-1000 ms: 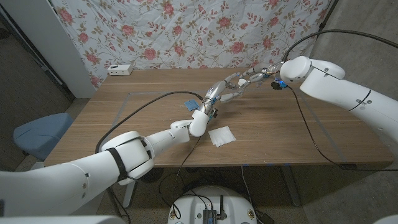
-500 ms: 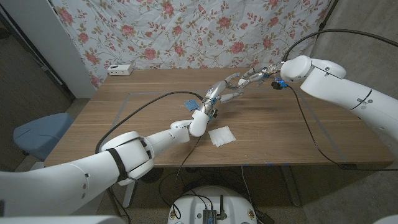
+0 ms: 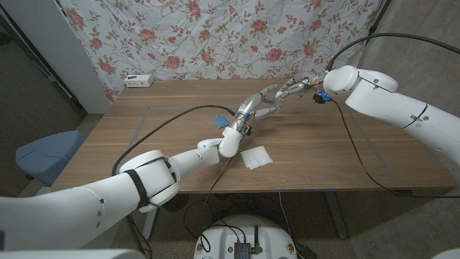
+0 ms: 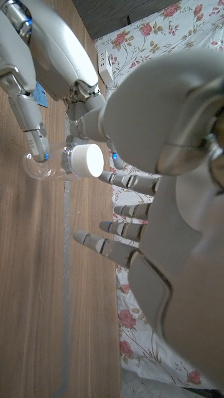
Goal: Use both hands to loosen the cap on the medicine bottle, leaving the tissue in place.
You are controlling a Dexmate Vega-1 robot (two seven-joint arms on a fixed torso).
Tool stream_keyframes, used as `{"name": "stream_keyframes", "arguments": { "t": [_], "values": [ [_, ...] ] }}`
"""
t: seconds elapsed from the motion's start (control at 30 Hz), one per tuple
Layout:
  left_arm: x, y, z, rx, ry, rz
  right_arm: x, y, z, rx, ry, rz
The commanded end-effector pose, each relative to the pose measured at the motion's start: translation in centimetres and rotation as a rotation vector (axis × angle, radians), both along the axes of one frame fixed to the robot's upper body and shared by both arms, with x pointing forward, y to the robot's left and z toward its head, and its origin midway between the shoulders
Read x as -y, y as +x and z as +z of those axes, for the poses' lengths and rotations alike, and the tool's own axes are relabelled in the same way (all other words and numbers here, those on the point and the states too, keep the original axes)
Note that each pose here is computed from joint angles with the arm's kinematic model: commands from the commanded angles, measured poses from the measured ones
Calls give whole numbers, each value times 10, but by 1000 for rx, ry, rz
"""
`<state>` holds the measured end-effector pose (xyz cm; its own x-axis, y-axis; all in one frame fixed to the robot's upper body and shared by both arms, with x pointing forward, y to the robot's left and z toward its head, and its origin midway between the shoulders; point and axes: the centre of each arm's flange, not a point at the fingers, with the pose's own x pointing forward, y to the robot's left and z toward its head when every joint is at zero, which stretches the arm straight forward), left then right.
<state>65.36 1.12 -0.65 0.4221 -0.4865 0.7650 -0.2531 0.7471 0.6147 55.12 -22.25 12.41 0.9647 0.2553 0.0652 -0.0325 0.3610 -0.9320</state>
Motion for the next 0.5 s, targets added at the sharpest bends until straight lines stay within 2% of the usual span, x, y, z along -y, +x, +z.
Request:
{"name": "stream_keyframes", "arguments": {
  "t": [0.03, 0.5],
  "values": [
    [2, 3, 2, -1, 9, 4, 2, 4, 1, 31, 17, -31],
    [2, 3, 3, -6, 7, 0, 3, 5, -1, 44, 26, -49]
  ]
}}
